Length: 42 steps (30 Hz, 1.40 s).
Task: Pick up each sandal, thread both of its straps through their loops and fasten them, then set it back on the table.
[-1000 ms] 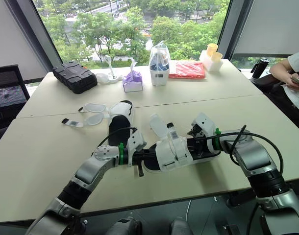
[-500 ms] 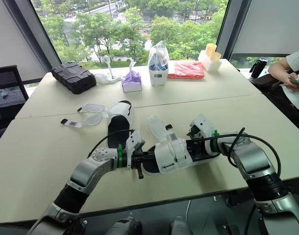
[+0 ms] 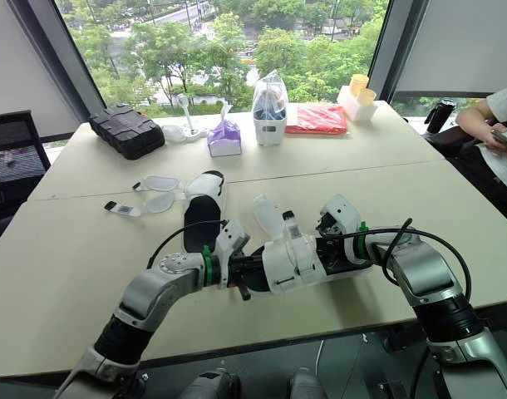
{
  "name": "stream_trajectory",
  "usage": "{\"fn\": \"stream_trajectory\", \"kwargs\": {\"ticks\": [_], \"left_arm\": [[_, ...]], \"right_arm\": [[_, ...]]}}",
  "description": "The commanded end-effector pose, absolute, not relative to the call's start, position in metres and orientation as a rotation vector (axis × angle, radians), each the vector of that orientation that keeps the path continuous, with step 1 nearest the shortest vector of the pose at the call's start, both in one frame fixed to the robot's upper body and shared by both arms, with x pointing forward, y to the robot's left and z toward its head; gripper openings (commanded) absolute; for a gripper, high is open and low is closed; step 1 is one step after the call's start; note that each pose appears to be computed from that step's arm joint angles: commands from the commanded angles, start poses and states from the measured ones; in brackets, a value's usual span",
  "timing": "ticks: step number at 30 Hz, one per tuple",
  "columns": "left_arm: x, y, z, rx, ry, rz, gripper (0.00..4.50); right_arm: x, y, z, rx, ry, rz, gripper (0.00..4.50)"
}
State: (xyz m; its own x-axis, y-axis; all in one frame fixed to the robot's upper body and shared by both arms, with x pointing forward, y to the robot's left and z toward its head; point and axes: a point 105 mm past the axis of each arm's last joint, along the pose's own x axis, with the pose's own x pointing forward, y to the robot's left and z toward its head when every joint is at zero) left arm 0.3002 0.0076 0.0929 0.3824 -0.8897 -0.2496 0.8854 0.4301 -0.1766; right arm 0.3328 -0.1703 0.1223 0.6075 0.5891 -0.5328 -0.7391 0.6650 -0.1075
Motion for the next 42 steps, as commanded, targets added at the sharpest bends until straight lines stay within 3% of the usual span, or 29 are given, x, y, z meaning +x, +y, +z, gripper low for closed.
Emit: {"fn": "stream_trajectory", "kwargs": {"ticks": [1,7,15,23,32,42], "left_arm": [[0.301,0.006,0.081,0.054,0.321,-1.136,0.0],[0.3,0.012,0.063,0.183,0.319,-1.183,0.0],[0.297,0.016,0.058,0.219,0.324,-1.229,0.0],[0.297,0.015,0.058,0.226,0.321,-1.246,0.0],[0.297,0.015,0.058,0.228,0.315,-1.244,0.0],[0.297,0.015,0.059,0.234,0.307,-1.237,0.0]], "right_arm": [[0.33,-0.164,0.143,-0.343,0.41,0.815,4.45],[0.323,-0.17,0.157,-0.346,0.424,0.855,4.45],[0.309,-0.212,0.188,-0.34,0.518,0.879,4.45],[0.337,-0.195,0.219,-0.016,0.518,0.925,4.45],[0.373,-0.171,0.19,0.018,0.631,0.93,4.45],[0.389,-0.159,0.178,0.015,0.662,0.963,4.45]]}}
